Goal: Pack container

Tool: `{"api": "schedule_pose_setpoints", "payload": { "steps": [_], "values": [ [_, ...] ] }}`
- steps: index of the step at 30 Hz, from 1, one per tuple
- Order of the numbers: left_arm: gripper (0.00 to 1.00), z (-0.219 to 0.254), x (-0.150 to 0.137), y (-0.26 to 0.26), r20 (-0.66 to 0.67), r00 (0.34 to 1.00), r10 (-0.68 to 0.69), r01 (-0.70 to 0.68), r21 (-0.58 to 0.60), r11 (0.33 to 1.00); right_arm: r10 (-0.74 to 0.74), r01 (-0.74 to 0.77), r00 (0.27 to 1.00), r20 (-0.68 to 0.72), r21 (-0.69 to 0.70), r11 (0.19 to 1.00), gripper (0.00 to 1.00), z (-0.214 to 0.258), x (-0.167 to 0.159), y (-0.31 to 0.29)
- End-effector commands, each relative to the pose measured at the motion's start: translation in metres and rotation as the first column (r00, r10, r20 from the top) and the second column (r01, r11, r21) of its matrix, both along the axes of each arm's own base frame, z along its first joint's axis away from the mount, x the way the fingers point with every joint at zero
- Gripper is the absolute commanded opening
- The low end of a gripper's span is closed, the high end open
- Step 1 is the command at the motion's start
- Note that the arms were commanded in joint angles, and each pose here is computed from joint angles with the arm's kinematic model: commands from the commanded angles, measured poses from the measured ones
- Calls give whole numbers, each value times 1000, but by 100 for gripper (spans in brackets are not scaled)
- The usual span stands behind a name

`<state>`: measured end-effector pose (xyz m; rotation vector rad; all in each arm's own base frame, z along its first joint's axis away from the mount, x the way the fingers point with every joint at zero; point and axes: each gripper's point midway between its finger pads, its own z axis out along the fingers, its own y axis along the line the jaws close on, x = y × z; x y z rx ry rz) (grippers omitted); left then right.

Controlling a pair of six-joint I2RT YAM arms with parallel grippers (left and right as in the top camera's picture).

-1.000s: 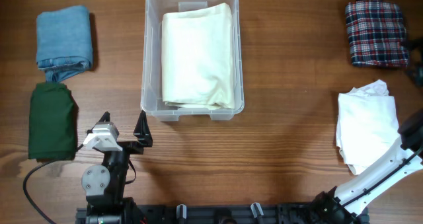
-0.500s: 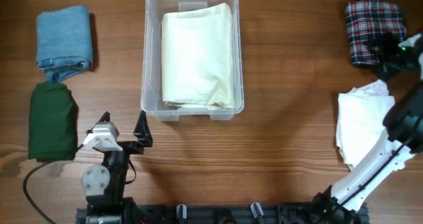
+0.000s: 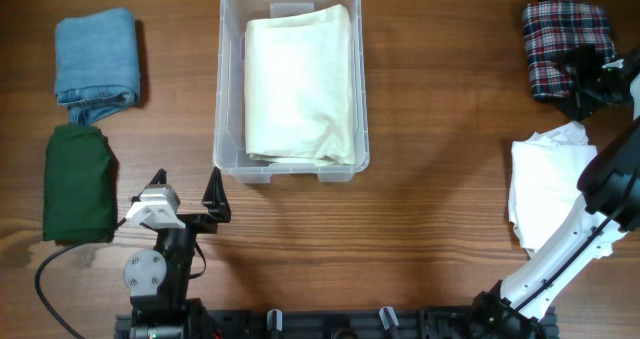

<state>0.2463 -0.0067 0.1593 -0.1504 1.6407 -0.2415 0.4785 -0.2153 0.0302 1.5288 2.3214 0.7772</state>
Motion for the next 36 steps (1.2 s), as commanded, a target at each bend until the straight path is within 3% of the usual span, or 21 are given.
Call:
{"api": "schedule_pose_setpoints", "payload": {
  "steps": [1,22,36],
  "values": [
    [100,-3,0,2,-7,1000,10,-10,8,1000,-15,16,999,-45,25,1000,96,-13,-3,8],
    [100,-3,0,2,-7,1000,10,-10,8,1000,77,-77,996,-44,-5,997,96,-14,4,31],
    [100,-3,0,2,-7,1000,10,-10,8,1000,293,-285,945,143,-77,955,96,3,26,48]
  ]
}}
